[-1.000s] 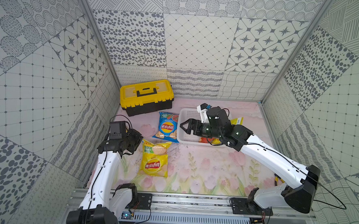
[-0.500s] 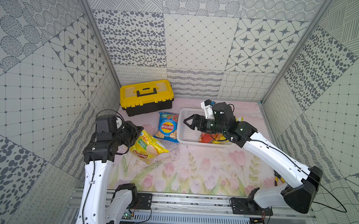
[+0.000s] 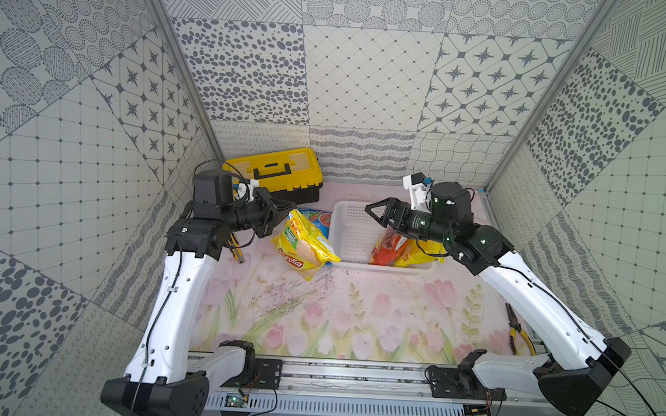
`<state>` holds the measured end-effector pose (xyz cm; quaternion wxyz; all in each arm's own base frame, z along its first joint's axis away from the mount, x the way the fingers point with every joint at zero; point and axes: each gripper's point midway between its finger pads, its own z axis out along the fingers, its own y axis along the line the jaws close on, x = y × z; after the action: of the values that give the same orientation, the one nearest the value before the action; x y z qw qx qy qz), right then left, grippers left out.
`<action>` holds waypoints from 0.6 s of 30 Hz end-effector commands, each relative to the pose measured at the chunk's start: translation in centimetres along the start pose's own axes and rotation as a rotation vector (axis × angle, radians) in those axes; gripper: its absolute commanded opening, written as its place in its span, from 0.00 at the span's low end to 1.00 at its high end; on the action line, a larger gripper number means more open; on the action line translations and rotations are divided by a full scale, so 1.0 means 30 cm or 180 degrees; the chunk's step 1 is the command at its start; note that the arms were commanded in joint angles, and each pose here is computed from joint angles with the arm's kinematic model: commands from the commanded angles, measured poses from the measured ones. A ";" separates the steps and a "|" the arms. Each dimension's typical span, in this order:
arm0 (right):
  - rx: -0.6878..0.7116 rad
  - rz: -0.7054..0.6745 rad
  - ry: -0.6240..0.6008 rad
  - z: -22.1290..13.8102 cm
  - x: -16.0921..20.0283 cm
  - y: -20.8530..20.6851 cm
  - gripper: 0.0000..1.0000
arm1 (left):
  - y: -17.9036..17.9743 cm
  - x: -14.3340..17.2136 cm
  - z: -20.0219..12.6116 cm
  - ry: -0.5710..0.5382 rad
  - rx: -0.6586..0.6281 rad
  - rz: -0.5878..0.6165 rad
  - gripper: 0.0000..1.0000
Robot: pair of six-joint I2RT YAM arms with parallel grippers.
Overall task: Put the potato chips into the basket
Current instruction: Pick up the potato chip from the center of the board.
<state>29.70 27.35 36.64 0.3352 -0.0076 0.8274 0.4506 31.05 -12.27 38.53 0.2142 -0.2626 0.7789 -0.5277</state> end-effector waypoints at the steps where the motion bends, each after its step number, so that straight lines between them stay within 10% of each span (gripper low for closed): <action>1: -0.0103 -0.0048 -0.0120 -0.050 -0.032 0.027 0.93 | -0.190 0.048 0.078 0.0532 0.0537 0.0288 0.00; 18: 0.0051 -0.0102 -0.0434 -0.246 -0.061 -0.030 0.93 | -0.364 0.113 0.467 0.1517 0.0820 0.0587 0.00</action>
<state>27.68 21.49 40.00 0.3875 0.0193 0.8056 0.4478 38.77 -25.12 42.13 0.1186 -0.1002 0.7755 -0.6119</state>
